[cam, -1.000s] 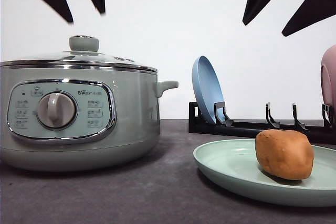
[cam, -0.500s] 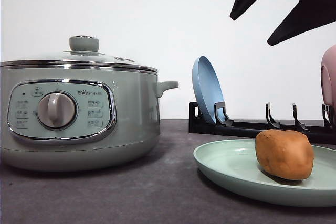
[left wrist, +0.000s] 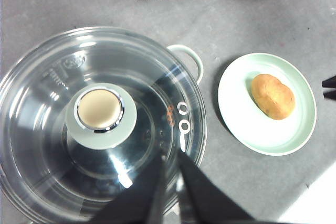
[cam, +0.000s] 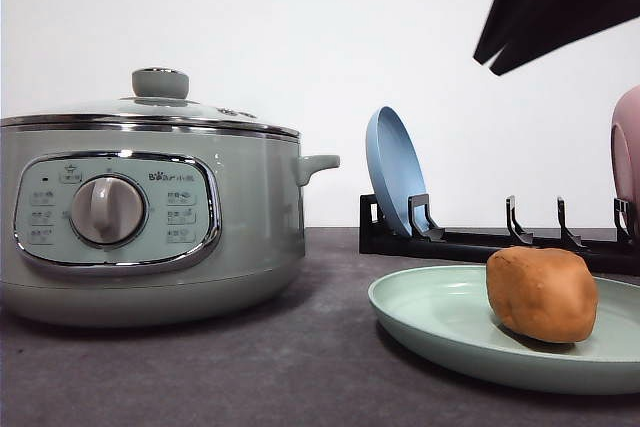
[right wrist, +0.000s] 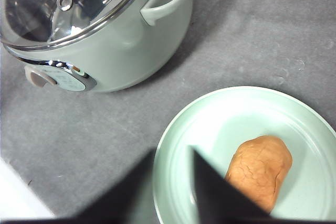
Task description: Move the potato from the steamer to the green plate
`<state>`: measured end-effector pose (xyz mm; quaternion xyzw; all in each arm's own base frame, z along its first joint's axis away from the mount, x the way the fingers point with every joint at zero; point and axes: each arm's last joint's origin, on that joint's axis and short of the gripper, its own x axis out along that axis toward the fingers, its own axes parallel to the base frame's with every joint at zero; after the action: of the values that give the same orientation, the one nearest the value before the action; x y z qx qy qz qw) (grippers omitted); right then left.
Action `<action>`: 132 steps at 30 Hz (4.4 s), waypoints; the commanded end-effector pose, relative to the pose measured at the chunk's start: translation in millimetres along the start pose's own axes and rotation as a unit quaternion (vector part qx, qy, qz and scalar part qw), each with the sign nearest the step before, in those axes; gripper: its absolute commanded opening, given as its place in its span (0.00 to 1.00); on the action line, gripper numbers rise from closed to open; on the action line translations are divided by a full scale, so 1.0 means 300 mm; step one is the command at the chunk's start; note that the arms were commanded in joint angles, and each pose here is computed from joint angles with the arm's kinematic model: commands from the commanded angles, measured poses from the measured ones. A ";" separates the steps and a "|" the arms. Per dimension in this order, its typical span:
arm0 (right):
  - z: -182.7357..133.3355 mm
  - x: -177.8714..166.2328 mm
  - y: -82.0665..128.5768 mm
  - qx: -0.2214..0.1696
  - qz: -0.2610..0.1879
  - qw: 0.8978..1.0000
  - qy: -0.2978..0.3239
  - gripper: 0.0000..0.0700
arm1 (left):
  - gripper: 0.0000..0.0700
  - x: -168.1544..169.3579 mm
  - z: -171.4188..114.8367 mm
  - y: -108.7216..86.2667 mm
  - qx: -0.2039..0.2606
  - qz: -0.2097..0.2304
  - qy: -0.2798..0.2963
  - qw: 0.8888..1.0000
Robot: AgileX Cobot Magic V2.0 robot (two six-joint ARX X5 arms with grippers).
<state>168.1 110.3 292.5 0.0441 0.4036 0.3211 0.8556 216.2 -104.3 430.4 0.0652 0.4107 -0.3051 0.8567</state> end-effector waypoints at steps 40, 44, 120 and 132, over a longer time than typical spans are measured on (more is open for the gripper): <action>0.013 -0.002 0.009 -0.008 0.004 1.000 -0.006 0.00 | 0.00 -0.240 0.034 0.039 0.058 0.088 -0.237 0.966; 0.013 -0.002 0.009 -0.008 0.004 1.000 -0.006 0.00 | 0.00 -0.357 -0.026 0.056 0.053 0.145 -0.319 0.935; 0.015 -0.002 0.010 -0.009 0.005 1.000 -0.009 0.00 | 0.00 0.343 -1.004 0.175 -0.045 0.270 -0.329 0.904; 0.015 -0.002 0.010 -0.009 0.005 1.000 -0.009 0.00 | 0.00 0.343 -1.004 0.175 -0.045 0.270 -0.329 0.904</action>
<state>168.4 110.5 292.8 0.0445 0.4017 0.3215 0.8563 94.8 -1.3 157.2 0.0369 0.0720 -0.0470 0.9956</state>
